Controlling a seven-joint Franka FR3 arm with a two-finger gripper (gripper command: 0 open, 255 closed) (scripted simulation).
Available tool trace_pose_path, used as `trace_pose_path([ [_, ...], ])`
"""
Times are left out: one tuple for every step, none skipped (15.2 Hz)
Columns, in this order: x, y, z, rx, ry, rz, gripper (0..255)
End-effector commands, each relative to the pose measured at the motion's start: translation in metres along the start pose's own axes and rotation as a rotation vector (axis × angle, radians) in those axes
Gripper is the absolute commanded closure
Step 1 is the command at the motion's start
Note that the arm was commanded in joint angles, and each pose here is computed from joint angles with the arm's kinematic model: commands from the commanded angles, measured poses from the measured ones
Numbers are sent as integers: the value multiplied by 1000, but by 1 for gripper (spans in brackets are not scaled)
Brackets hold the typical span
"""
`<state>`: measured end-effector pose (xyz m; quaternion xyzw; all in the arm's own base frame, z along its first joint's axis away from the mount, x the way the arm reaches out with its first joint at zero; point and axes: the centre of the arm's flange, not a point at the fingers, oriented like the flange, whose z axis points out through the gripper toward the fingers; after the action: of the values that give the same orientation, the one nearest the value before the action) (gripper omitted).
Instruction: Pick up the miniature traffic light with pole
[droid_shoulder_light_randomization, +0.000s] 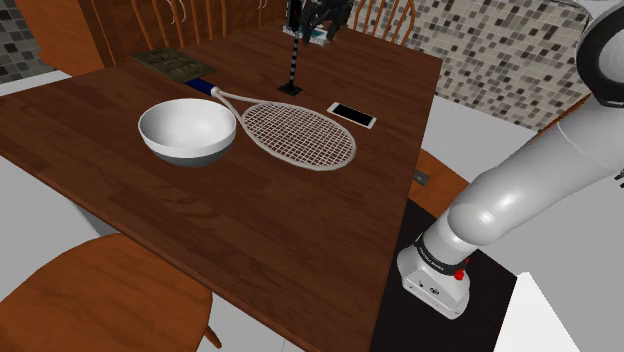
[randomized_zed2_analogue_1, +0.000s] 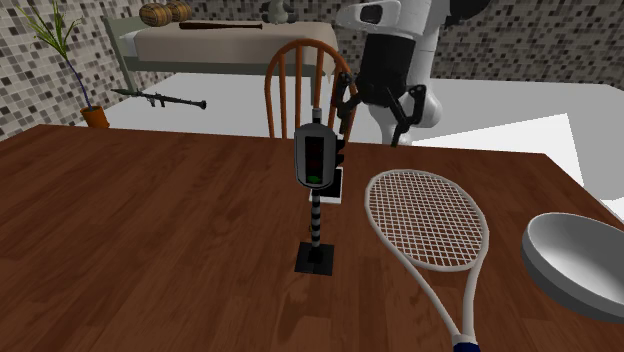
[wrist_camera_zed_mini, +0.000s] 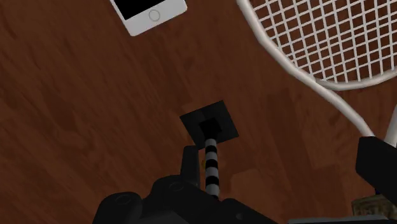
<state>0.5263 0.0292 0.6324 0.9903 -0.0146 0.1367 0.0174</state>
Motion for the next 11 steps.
trace_pose_path([
  [24,4,-4,-7,25,25,0],
  [35,5,-6,-10,37,37,0],
  [46,6,-8,-13,48,48,0],
  [57,8,-10,-17,60,60,0],
  [68,9,-13,-20,72,72,0],
  [79,10,-16,-24,84,84,0],
  [90,12,-18,-27,95,95,0],
  [101,14,-21,-30,107,107,0],
  [107,15,-23,-32,114,114,0],
  [105,14,-18,-32,114,114,0],
  [104,14,-13,-32,114,114,0],
])
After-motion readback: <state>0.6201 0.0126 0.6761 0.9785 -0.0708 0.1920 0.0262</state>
